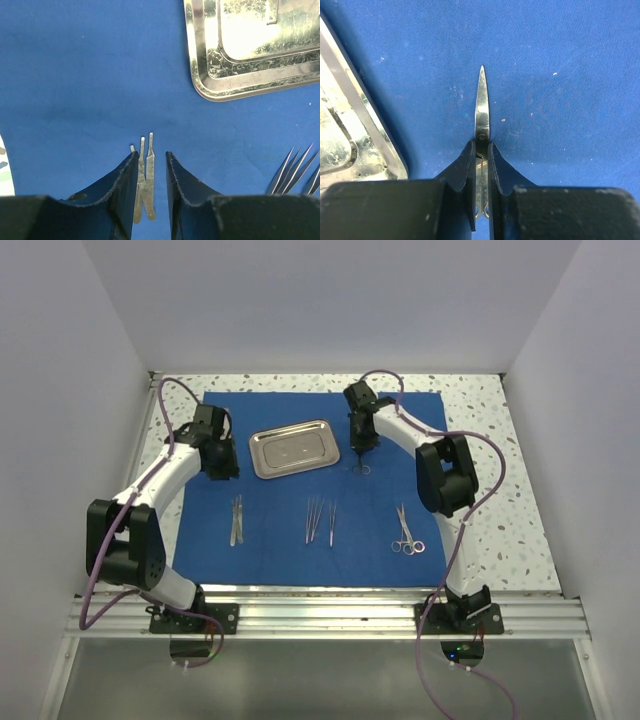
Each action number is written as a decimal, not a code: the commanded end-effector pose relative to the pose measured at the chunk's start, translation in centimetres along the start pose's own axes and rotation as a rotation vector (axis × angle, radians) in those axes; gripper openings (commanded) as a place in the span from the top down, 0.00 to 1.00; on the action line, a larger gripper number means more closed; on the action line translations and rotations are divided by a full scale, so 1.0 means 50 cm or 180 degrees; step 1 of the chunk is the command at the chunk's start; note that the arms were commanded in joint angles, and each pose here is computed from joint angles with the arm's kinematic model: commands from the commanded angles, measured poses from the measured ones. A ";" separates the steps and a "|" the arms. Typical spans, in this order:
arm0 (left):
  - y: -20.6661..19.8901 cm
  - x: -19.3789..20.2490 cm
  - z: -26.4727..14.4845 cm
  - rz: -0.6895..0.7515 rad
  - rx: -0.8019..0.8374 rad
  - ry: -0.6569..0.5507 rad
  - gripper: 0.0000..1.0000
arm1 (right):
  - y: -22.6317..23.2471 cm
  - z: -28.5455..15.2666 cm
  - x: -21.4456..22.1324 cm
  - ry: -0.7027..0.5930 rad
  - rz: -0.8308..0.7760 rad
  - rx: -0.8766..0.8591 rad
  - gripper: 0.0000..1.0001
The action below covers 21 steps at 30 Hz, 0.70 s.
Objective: Open and lay out the surgical kit
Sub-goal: Pick up the medical item from the surgical kit.
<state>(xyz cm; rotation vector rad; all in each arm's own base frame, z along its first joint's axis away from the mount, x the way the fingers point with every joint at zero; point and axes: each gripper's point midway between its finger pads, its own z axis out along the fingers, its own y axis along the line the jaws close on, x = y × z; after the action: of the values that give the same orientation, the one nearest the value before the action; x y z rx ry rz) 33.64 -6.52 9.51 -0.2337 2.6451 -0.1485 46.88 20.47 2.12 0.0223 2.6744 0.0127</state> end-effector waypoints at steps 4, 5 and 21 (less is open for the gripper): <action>-0.006 -0.025 -0.025 -0.0067 0.0035 -0.0157 0.67 | -0.014 -0.015 0.031 0.0232 -0.0179 0.0055 1.00; -0.008 -0.026 -0.026 -0.0072 0.0049 -0.0167 0.67 | -0.008 -0.043 -0.002 0.0094 -0.0168 0.0013 1.00; -0.030 -0.051 -0.011 -0.0023 0.0221 -0.0278 0.66 | -0.098 -0.297 0.007 -0.0263 -0.0127 0.0150 1.00</action>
<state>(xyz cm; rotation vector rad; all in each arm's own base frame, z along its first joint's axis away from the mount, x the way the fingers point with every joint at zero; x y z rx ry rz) 34.11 -6.88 9.72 -0.2368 2.6255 -0.1754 43.30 17.69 12.63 -0.0365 2.6086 -0.0328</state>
